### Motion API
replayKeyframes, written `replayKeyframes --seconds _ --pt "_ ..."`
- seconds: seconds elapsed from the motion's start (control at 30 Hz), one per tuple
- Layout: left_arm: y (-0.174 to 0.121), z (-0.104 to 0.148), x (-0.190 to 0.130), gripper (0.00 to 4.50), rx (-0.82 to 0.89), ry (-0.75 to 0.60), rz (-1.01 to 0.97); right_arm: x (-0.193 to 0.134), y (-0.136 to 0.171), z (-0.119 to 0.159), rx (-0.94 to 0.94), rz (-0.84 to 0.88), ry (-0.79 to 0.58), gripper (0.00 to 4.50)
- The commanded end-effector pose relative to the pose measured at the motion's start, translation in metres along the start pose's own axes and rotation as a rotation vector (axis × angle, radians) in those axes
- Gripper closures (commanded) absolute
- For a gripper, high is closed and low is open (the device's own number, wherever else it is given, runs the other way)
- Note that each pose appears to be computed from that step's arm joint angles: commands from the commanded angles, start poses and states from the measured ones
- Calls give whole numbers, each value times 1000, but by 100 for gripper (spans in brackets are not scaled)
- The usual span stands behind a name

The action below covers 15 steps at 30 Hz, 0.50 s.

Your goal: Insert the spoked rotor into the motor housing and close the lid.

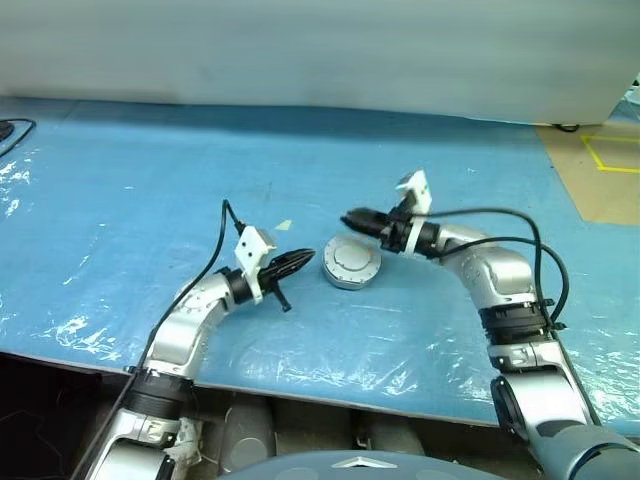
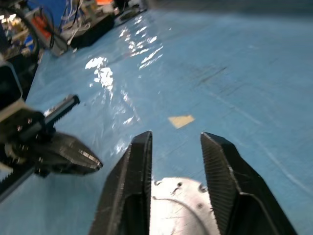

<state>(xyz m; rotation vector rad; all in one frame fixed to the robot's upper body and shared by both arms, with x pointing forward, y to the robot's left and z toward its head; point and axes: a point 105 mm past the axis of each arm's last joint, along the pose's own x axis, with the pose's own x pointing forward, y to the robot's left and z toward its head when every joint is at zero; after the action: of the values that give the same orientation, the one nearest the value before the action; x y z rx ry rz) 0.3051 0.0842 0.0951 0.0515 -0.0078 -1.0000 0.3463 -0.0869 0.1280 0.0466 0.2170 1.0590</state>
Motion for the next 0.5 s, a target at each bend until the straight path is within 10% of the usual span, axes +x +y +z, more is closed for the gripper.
replayKeyframes --seconds 0.03,0.17,0.5 --pt "2 11 -11 450 32 -33 -4 7 16 9 -174 36 -5 185" --pt "6 6 -19 450 48 0 13 10 14 3 -264 6 12 52" --pt "3 0 -20 450 37 18 7 -6 4 -12 -346 29 83 52"
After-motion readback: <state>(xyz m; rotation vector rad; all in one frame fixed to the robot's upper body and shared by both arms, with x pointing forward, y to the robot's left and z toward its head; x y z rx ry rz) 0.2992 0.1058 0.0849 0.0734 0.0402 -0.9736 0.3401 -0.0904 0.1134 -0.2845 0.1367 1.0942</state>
